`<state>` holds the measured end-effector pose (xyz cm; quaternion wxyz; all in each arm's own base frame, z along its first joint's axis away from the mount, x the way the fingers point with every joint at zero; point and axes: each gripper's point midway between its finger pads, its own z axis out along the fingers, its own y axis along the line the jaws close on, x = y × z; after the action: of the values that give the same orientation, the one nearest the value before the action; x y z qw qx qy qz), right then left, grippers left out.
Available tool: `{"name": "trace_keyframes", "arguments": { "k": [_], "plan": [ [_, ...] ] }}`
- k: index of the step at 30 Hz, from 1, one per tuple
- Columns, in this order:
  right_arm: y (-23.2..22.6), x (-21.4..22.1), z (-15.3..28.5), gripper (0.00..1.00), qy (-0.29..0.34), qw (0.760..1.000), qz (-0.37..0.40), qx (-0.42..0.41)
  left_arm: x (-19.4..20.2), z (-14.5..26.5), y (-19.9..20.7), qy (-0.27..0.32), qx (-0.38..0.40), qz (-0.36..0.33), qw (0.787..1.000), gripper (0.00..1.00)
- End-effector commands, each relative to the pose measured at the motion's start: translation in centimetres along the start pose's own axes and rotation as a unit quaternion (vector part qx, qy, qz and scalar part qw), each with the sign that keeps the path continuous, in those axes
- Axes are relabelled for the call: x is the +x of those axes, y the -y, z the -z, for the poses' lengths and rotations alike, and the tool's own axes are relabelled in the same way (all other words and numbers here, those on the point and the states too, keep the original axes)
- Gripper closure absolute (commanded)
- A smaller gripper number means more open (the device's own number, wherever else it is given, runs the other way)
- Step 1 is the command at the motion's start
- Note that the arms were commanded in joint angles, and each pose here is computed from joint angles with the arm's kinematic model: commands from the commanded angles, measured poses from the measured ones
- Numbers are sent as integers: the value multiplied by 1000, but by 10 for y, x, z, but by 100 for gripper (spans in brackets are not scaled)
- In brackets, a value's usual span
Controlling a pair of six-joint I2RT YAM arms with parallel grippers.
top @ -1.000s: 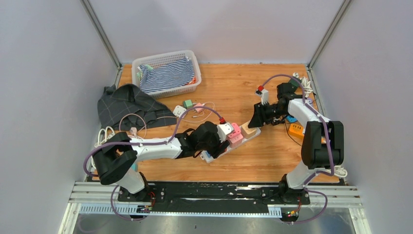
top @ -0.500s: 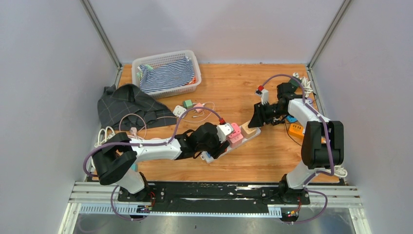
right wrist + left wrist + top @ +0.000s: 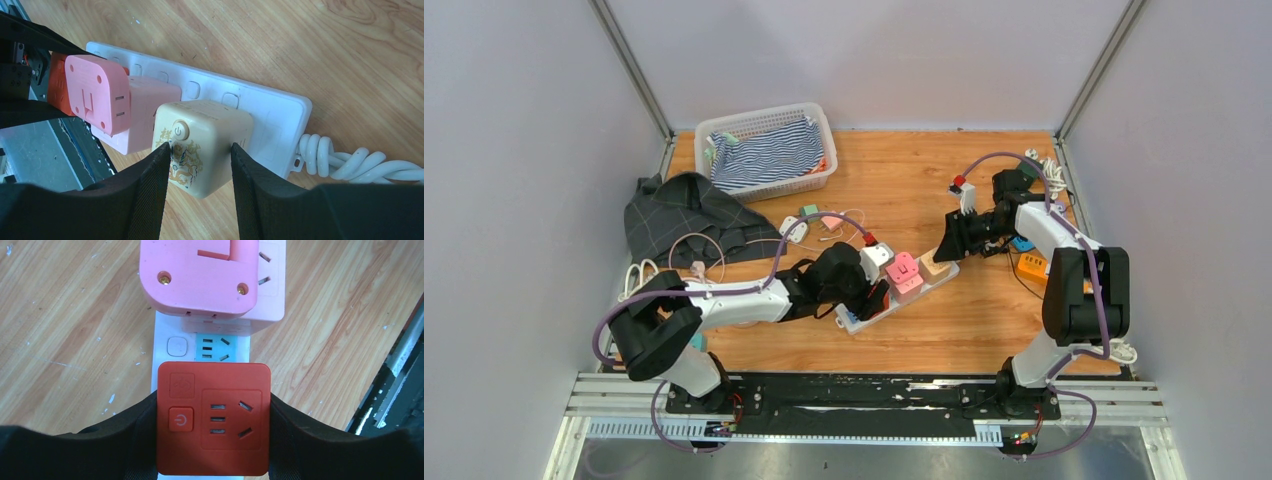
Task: Pull the plug off the socket
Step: Remove the plug from the socket.
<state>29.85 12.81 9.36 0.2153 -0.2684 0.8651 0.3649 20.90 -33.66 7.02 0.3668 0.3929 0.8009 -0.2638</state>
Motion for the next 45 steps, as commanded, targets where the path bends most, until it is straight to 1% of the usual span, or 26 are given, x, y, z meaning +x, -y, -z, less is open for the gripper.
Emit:
{"name": "trace_keyframes", "arguments": {
  "k": [1, 4, 7, 10, 13, 17, 19, 22, 27, 29, 35, 39, 42, 45],
  "plan": [
    [25, 44, -7, 52, -82, 995, -21, 51, 0, 8, 4, 2, 17, 47, 999, 100],
    [26, 43, -7, 52, -82, 995, -20, 51, -6, 8, 10, 10, 42, 77, 996, 100],
    [25, 43, -8, 52, -83, 995, -20, 50, -7, 6, 10, 11, 43, 78, 996, 100],
    [25, 44, -8, 52, -83, 995, -20, 50, -3, 3, 7, 5, 32, 46, 998, 100],
    [25, 43, -8, 52, -83, 995, -19, 50, 6, -1, 1, -2, -7, -5, 1000, 100],
    [25, 44, -8, 52, -84, 995, -19, 51, 17, -6, -9, -16, -58, -41, 997, 100],
    [25, 44, -8, 52, -84, 995, -19, 50, 21, -8, -15, -21, -77, -37, 996, 100],
    [25, 44, -8, 52, -85, 995, -19, 50, 23, -10, -14, -22, -78, -22, 996, 100],
    [25, 44, -8, 52, -85, 995, -19, 50, 17, -7, -10, -13, -49, 35, 998, 100],
    [25, 43, -7, 52, -84, 995, -19, 50, 16, -5, -12, -10, -49, 45, 998, 100],
    [25, 44, -7, 52, -85, 995, -19, 49, 19, -1, -23, -13, -82, 6, 997, 100],
    [26, 44, -8, 52, -86, 995, -20, 49, 26, -2, -27, -33, -117, -28, 992, 100],
    [26, 45, -9, 52, -88, 995, -21, 49, 28, -4, -28, -44, -125, -33, 991, 100],
    [26, 45, -8, 52, -88, 995, -20, 49, 26, -6, -23, -41, -111, -24, 993, 100]
  ]
}}
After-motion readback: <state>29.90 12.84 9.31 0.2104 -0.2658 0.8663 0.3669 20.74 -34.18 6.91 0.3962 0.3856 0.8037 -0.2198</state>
